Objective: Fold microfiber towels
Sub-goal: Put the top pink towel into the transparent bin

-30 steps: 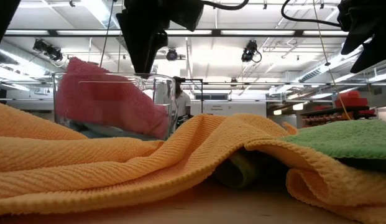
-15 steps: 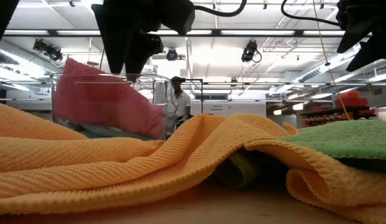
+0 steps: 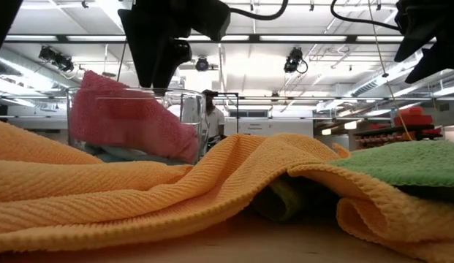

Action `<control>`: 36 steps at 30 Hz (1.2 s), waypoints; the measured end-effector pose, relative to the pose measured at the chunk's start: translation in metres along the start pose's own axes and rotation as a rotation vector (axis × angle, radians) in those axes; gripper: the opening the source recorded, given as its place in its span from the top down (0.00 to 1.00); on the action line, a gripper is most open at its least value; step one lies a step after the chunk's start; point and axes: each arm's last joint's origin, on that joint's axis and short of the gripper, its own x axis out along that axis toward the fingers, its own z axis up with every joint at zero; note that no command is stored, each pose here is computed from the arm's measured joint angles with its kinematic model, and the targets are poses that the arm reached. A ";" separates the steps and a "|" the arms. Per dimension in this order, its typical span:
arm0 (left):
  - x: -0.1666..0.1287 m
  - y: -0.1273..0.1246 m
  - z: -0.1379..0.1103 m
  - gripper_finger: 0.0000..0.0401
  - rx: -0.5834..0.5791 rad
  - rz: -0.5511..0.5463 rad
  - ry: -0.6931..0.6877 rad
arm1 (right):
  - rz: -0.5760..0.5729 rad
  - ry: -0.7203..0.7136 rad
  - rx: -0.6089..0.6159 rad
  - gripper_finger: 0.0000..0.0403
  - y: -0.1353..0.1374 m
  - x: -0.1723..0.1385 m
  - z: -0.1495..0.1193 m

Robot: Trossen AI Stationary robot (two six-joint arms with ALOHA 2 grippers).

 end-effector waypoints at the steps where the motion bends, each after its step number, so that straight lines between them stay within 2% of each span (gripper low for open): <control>1: 0.001 0.000 0.001 0.27 -0.003 -0.001 0.003 | 0.002 0.000 0.001 0.35 0.000 0.000 0.000; 8: 0.018 0.003 -0.002 0.27 -0.033 0.010 0.037 | 0.014 -0.002 0.009 0.35 0.002 0.000 0.000; 11: 0.023 -0.003 0.000 0.27 -0.021 0.005 0.011 | 0.014 -0.002 0.009 0.35 0.001 0.000 0.000; 16: 0.023 -0.011 -0.001 0.27 0.018 0.070 -0.018 | 0.018 -0.002 0.012 0.35 0.002 0.000 0.000; 32: 0.045 -0.004 0.007 0.27 0.027 0.055 0.079 | 0.028 -0.003 0.013 0.35 0.003 0.000 0.000; 36: 0.046 -0.004 0.005 0.30 0.030 0.065 0.107 | 0.028 -0.003 0.013 0.35 0.003 0.000 0.000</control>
